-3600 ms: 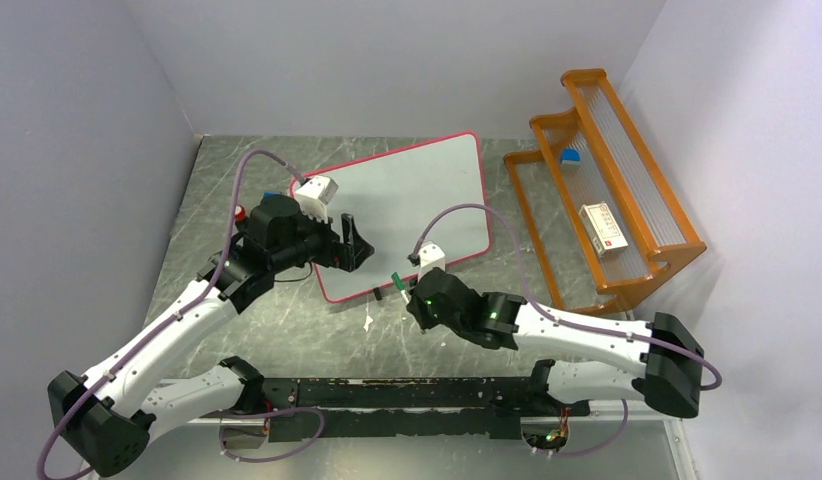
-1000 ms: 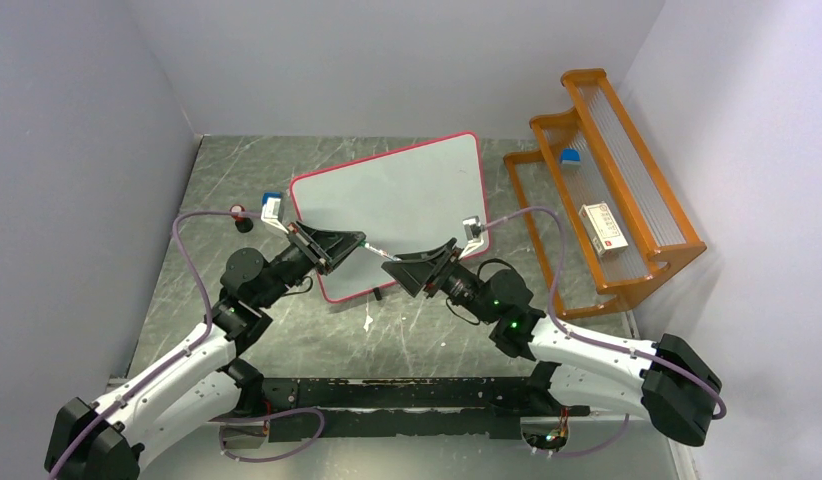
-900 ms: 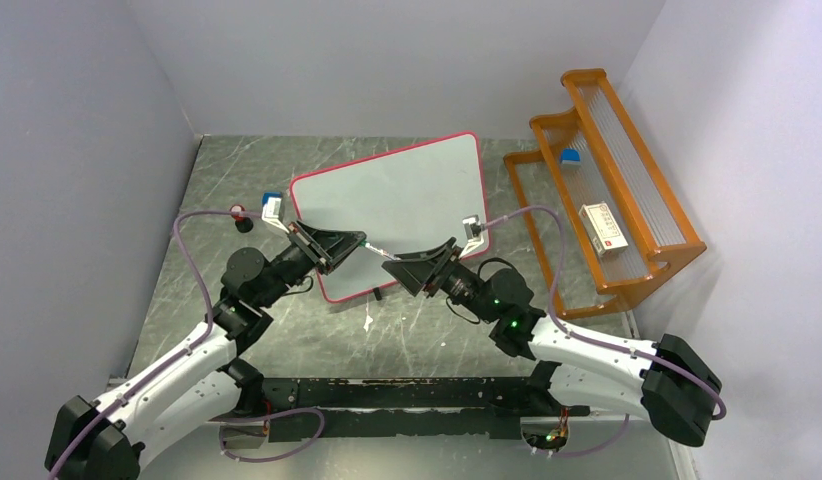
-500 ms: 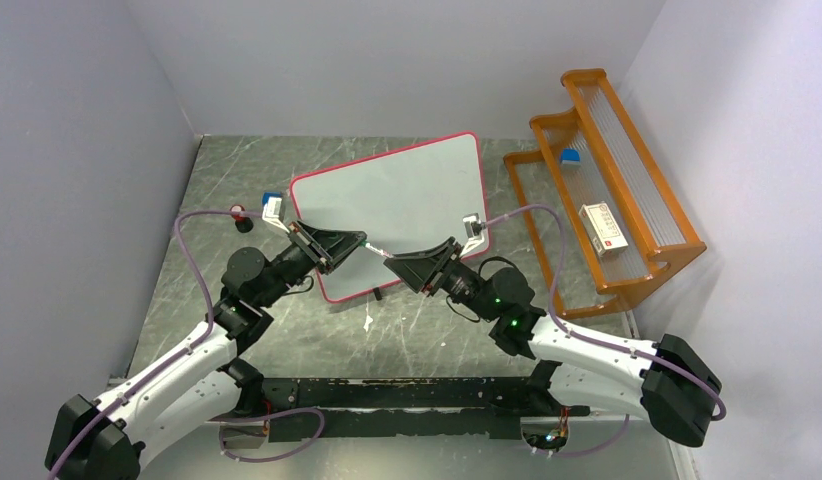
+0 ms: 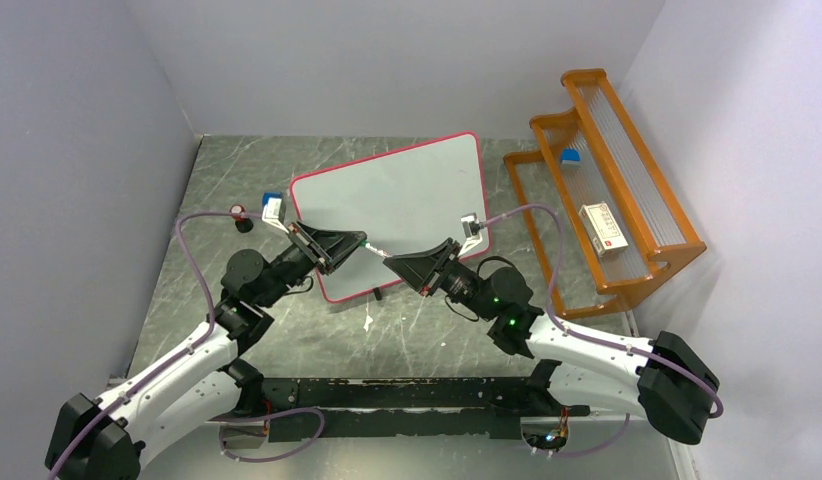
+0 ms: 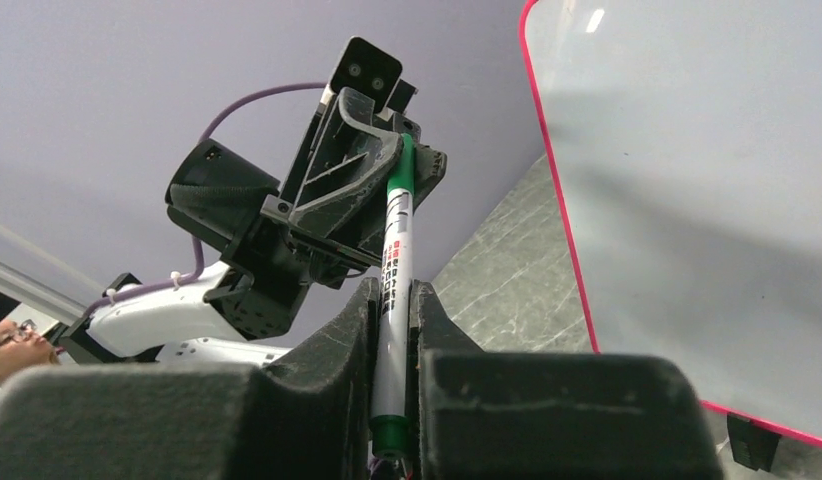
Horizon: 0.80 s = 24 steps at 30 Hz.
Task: Write a sentence on the whiteboard
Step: Open the whiteboard marker at the center of the board.
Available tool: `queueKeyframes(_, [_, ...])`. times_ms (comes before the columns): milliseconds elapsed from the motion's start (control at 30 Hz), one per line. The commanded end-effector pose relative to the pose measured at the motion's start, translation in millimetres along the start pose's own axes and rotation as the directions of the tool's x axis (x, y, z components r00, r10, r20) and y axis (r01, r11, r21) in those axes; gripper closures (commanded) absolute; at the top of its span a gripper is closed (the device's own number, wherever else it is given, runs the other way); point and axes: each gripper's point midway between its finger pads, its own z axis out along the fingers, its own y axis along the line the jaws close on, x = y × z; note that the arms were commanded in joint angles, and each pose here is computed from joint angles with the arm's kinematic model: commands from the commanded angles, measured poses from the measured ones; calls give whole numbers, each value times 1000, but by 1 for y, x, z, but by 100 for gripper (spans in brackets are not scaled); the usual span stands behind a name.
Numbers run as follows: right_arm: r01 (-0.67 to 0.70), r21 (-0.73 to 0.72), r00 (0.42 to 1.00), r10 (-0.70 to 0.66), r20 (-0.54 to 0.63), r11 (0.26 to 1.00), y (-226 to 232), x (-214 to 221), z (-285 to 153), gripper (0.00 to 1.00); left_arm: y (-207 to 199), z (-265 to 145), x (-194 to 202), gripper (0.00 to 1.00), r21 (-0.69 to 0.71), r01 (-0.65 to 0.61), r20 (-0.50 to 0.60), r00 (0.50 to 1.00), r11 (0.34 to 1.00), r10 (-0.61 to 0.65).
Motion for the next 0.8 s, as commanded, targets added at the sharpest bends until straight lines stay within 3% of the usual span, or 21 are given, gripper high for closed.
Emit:
queueKeyframes(0, [16,-79,998,-11,62,997,19,-17,-2,100,-1,-3,-3,95,32,25,17,1000,999,-25])
queueKeyframes(300, [55,-71,997,-51,54,996,21,-18,-12,100,-3,-12,-31,95,14,6,187,982,1000,-9])
queueKeyframes(500, [60,-54,998,-59,24,997,15,-10,-26,100,-16,-20,-52,95,76,10,304,952,997,-32])
queueKeyframes(600, [64,-33,998,-64,13,997,9,-7,-33,100,-21,-15,-50,95,71,-28,285,958,997,6])
queueKeyframes(767, [145,72,988,-148,47,987,-5,-21,-41,100,0,-2,-31,95,-69,-139,148,978,988,148])
